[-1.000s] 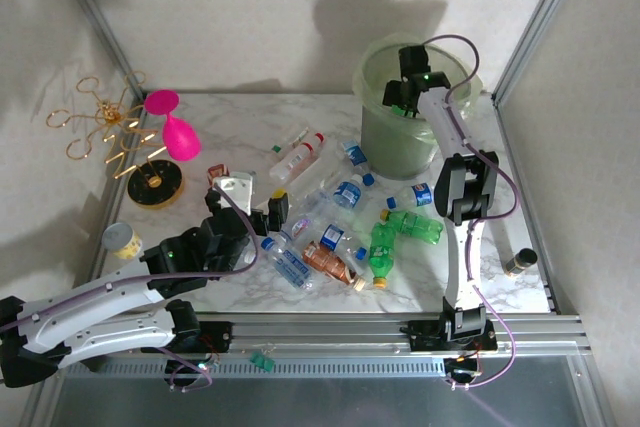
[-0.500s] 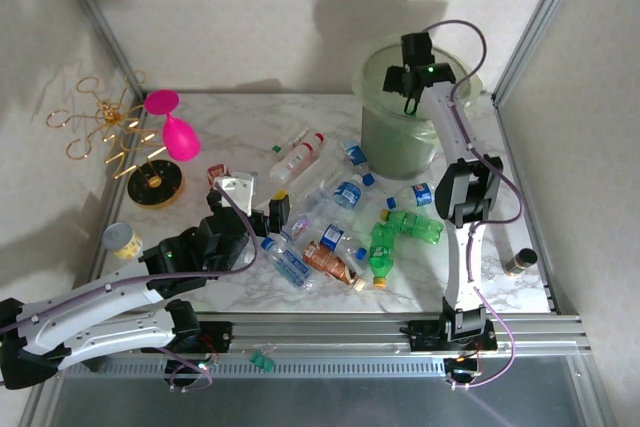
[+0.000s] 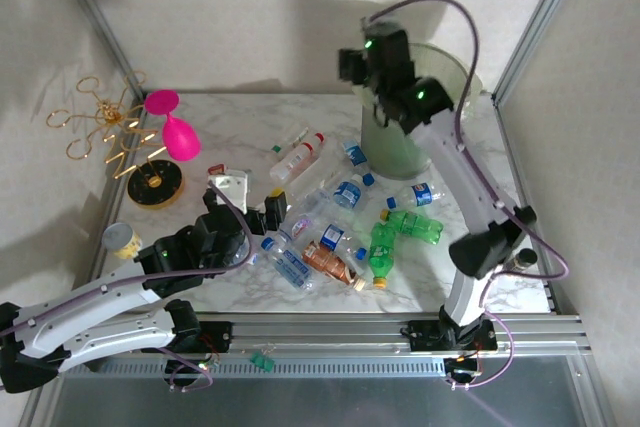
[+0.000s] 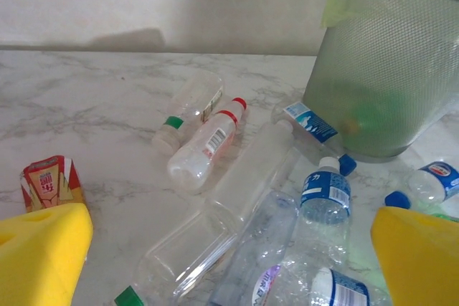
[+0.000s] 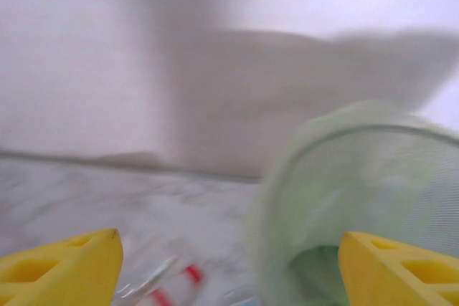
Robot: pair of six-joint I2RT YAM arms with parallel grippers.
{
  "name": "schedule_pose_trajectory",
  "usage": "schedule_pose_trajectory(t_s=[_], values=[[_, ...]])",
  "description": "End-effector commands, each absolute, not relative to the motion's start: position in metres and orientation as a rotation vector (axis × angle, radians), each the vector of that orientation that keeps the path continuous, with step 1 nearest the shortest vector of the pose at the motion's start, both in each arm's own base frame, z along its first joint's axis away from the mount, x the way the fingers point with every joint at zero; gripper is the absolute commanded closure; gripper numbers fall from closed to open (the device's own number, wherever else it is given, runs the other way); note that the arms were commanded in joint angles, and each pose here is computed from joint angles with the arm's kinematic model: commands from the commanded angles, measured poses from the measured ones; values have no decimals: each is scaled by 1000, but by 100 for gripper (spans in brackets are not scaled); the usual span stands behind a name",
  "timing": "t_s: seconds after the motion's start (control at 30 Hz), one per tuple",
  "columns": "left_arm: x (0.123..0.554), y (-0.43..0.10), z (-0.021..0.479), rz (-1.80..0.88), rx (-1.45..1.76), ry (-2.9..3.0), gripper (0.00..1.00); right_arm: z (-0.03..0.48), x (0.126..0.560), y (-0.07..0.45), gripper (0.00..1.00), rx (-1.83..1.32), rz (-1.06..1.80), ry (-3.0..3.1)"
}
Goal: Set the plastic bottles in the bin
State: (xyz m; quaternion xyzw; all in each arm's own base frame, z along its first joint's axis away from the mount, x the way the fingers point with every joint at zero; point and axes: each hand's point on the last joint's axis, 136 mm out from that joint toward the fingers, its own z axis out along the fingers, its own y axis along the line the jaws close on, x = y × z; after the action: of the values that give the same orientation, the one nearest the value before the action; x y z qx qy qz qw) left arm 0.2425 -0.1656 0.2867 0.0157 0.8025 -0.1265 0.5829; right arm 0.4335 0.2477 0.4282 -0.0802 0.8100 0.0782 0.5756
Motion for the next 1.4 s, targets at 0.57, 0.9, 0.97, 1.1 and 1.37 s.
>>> schedule_pose_trajectory(t_s=[0.57, 0.9, 0.97, 1.1, 1.37], values=[[251, -64, 173, -127, -986, 2324, 0, 366, 280, 274, 22, -427, 623, 1963], [262, -40, 110, -119, -1251, 2261, 3, 350, 255, 264, 22, -425, 696, 1993], [263, -33, 102, -74, -1269, 2269, 2, 355, 250, 258, 22, -425, 697, 1979], [259, -24, 84, -19, -1315, 2298, 2, 370, 245, 240, 21, -394, 659, 1929], [246, -13, 62, -18, -1418, 2311, 8, 378, 237, 238, 20, -413, 696, 1898]])
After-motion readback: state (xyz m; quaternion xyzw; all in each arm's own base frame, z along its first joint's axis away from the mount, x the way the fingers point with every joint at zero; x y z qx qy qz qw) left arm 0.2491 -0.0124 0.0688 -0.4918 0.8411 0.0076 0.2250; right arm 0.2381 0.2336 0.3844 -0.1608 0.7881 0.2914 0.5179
